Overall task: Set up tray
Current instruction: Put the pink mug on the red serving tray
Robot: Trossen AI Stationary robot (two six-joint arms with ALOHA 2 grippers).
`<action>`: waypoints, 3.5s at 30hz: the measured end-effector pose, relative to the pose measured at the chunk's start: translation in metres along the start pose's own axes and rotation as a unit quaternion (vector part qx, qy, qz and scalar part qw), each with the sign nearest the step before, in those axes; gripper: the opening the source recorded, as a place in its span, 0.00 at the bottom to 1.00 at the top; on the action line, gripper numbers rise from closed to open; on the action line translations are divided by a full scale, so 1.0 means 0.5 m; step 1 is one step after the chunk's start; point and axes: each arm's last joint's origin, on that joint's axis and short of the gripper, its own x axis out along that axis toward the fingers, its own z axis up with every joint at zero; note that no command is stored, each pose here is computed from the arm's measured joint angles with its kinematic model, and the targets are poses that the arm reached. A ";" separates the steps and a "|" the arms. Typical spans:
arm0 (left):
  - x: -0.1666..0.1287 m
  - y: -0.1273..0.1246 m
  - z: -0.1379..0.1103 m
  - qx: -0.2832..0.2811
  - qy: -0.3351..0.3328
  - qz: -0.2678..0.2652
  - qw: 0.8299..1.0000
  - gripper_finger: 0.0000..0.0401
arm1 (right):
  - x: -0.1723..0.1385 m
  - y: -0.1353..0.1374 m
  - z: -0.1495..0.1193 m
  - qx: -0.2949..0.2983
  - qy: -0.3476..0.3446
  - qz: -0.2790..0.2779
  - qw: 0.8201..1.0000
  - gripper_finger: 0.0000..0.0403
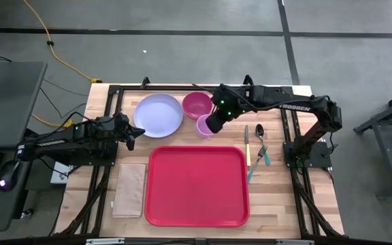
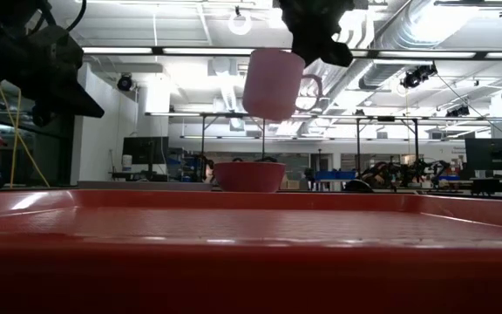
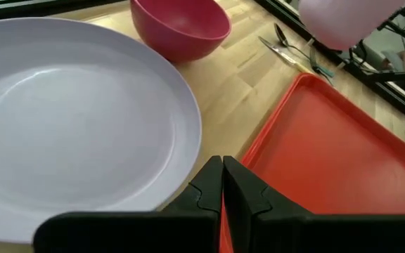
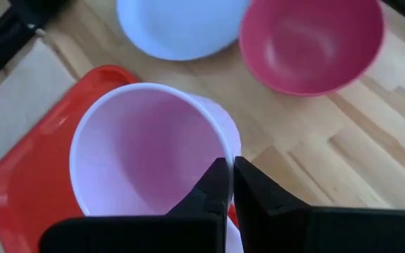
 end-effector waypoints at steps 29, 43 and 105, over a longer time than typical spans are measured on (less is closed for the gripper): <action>-0.001 0.001 -0.017 -0.018 0.069 -0.037 0.997 0.11 | 0.122 0.194 0.074 -0.113 0.038 0.084 0.989 0.00; -0.001 0.000 -0.018 -0.023 0.074 -0.046 0.996 0.11 | 0.171 0.217 0.079 -0.128 0.057 0.103 0.985 0.00; -0.010 -0.041 0.022 -0.216 0.076 -0.231 0.946 0.11 | 0.368 0.226 0.008 -0.153 0.095 0.110 0.978 0.00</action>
